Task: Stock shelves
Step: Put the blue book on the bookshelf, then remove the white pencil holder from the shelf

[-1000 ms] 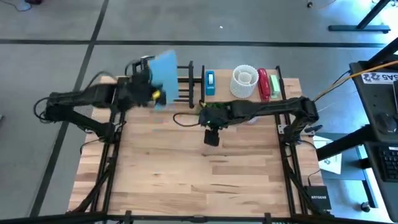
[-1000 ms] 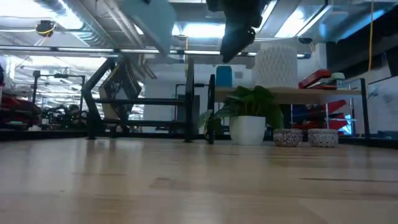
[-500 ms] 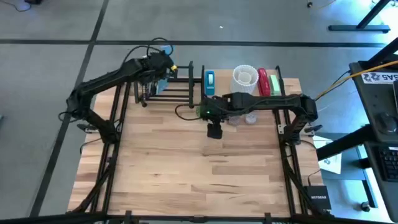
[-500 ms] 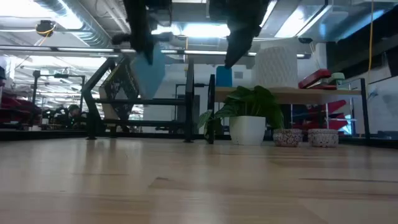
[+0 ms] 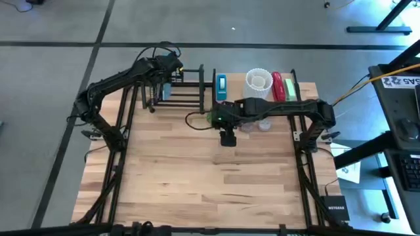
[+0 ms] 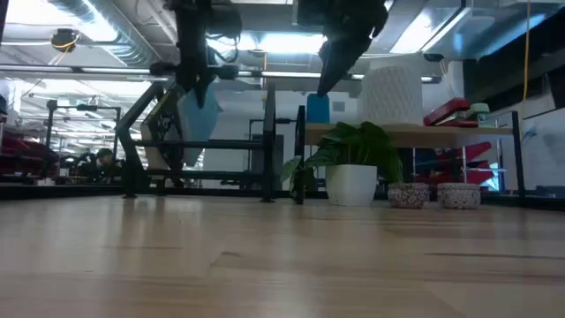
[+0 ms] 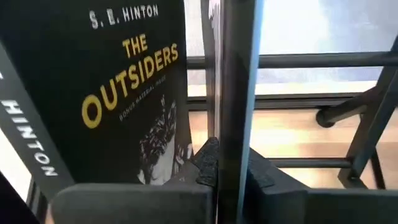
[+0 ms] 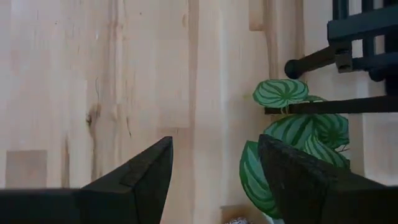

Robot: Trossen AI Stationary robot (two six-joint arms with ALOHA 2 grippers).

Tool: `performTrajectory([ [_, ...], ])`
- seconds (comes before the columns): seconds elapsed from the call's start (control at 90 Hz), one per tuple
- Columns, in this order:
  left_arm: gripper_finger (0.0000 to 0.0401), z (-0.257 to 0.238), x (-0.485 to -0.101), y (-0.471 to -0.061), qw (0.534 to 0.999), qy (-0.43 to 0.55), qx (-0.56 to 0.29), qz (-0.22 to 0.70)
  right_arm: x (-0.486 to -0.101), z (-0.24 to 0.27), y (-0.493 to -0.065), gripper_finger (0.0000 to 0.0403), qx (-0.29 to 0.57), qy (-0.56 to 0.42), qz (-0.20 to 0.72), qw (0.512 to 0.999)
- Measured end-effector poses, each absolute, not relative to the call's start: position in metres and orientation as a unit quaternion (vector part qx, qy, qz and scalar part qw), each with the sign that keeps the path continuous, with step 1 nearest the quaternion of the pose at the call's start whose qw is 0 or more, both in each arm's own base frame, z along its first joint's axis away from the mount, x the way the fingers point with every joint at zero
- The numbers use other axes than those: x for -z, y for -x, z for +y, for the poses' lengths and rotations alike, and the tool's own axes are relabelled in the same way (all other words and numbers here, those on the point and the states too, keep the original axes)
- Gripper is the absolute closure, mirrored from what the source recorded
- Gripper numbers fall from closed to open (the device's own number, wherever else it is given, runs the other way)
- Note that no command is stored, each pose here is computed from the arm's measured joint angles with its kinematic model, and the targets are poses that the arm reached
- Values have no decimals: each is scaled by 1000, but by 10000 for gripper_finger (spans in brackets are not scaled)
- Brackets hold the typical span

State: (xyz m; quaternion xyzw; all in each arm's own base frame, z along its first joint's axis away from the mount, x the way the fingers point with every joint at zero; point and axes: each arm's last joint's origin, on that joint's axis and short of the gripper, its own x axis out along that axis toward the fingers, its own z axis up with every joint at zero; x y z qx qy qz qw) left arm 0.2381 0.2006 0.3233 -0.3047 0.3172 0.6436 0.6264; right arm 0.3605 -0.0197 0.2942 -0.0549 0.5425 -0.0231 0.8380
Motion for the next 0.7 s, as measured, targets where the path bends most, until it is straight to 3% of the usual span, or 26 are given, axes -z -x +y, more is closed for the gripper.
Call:
performTrajectory([
  [0.256, 347, 200, -320, -227, 589, 307, -664, 343, -294, -20, -361, 183, 21, 58, 542, 838],
  [0.7, 312, 194, -330, -222, 595, 305, -665, 333, -294, -20, -361, 183, 16, 64, 542, 838],
])
